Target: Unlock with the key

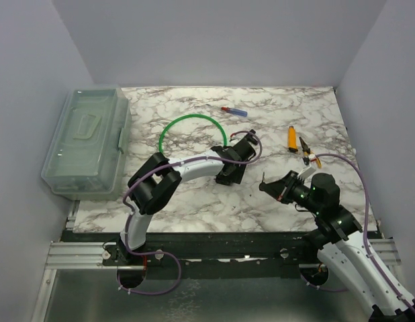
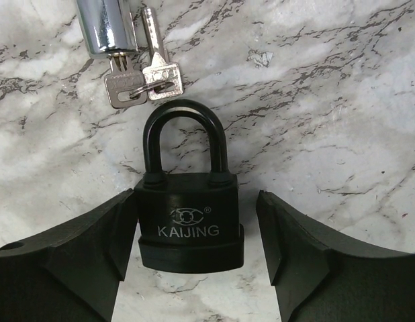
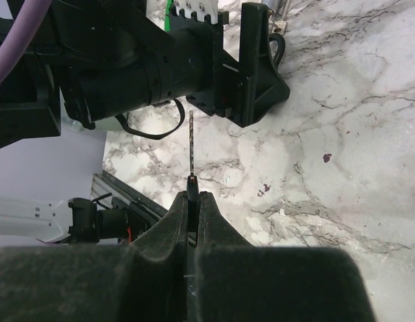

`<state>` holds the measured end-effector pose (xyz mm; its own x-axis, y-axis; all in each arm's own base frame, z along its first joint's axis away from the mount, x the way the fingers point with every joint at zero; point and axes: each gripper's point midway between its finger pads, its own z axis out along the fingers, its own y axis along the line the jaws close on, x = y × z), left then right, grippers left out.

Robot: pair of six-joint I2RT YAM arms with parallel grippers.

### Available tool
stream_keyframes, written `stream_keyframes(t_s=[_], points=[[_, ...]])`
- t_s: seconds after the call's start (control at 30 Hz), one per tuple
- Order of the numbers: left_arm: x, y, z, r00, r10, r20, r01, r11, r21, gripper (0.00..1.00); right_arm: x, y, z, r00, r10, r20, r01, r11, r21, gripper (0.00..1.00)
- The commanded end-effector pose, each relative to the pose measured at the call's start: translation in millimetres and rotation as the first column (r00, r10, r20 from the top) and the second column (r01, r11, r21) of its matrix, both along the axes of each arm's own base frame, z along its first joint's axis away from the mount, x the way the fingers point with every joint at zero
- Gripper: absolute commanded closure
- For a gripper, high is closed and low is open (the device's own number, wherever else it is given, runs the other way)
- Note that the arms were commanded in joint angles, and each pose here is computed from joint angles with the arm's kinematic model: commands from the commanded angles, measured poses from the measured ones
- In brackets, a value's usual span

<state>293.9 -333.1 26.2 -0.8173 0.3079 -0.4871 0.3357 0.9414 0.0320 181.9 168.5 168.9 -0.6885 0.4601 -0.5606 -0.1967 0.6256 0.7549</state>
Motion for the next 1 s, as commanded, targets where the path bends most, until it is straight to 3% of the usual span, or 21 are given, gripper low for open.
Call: stream_keyframes(t_s=[0.0,0.4,0.7,0.97], points=[[12,3,-5,0.999,0.023,0.045,-0.025,0.998,0.051,0.23,0,-3,6,1.000,-0.010,0.015,0.010,1.000,0.004,1.00],[14,5,-9,0.999,0.042,0.034,-0.044,0.996,0.073,0.39,-2,-4,7,1.000,-0.014,0.015,0.014,1.000,0.006,1.00],[9,8,-7,0.999,0.036,0.022,-0.038,0.997,0.070,0.29,-2,-3,7,1.000,-0.013,0.014,0.013,1.000,0.006,1.00],[4,8,-8,1.000,-0.001,-0.014,0.002,0.997,0.076,0.43,-2,-3,7,1.000,-0.014,0.010,0.014,1.000,0.008,1.00]])
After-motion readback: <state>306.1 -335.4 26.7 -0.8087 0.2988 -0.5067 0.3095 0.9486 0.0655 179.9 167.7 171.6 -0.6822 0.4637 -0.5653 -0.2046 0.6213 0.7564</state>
